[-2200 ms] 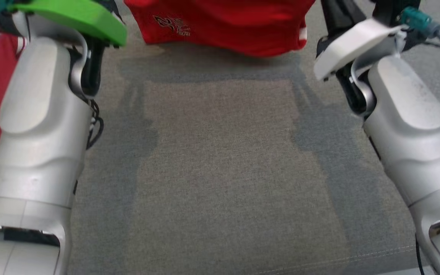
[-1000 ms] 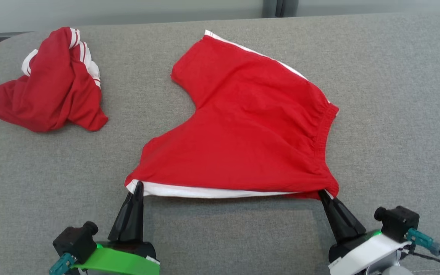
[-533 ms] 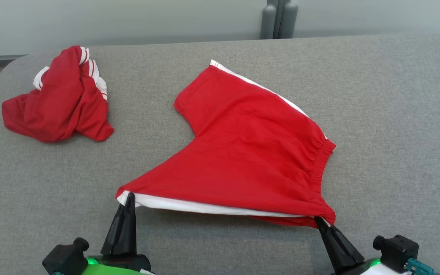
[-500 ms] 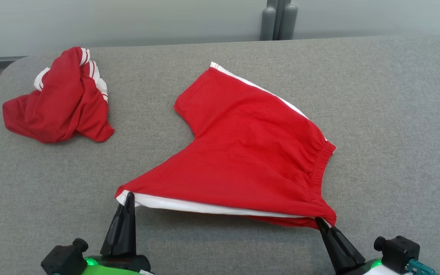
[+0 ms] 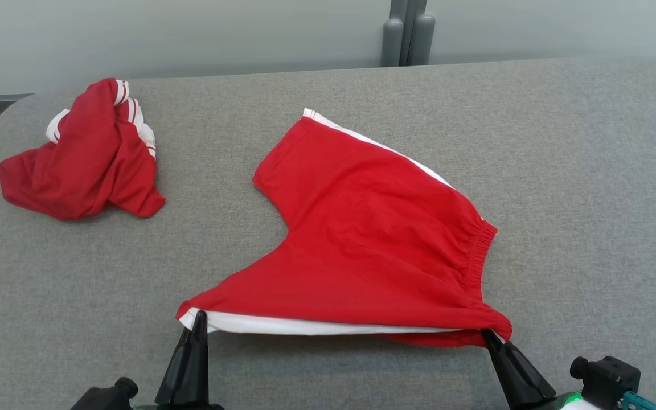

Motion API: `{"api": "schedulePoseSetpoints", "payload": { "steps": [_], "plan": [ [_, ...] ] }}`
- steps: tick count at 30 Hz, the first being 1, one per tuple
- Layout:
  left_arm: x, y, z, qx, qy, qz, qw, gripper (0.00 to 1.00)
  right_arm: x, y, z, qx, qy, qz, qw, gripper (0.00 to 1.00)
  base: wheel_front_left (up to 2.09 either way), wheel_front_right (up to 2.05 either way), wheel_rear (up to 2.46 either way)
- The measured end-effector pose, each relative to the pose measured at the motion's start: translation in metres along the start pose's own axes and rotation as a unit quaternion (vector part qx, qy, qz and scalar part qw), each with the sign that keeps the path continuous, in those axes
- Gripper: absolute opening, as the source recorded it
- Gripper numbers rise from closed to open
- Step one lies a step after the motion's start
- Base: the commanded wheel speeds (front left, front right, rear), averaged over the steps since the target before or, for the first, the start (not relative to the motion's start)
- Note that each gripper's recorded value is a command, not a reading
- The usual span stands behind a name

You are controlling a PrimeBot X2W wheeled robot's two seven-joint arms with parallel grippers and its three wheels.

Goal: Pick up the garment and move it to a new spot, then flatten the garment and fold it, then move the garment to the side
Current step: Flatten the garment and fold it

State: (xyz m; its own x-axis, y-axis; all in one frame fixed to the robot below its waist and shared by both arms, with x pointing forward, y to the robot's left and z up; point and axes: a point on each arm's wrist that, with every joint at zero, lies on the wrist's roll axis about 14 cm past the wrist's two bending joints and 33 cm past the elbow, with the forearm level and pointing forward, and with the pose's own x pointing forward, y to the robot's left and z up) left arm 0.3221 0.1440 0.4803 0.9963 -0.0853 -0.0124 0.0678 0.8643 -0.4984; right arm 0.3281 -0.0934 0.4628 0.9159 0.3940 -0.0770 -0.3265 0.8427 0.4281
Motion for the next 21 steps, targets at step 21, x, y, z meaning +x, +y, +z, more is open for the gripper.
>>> {"api": "schedulePoseSetpoints", "payload": {
  "steps": [21],
  "plan": [
    [0.142,-0.030,0.007,0.054,0.016,-0.092,0.994,0.00,0.052,-0.013,0.008,0.015,-0.014,-0.012,1.000,0.00,0.00,0.00,0.00]
  ]
}}
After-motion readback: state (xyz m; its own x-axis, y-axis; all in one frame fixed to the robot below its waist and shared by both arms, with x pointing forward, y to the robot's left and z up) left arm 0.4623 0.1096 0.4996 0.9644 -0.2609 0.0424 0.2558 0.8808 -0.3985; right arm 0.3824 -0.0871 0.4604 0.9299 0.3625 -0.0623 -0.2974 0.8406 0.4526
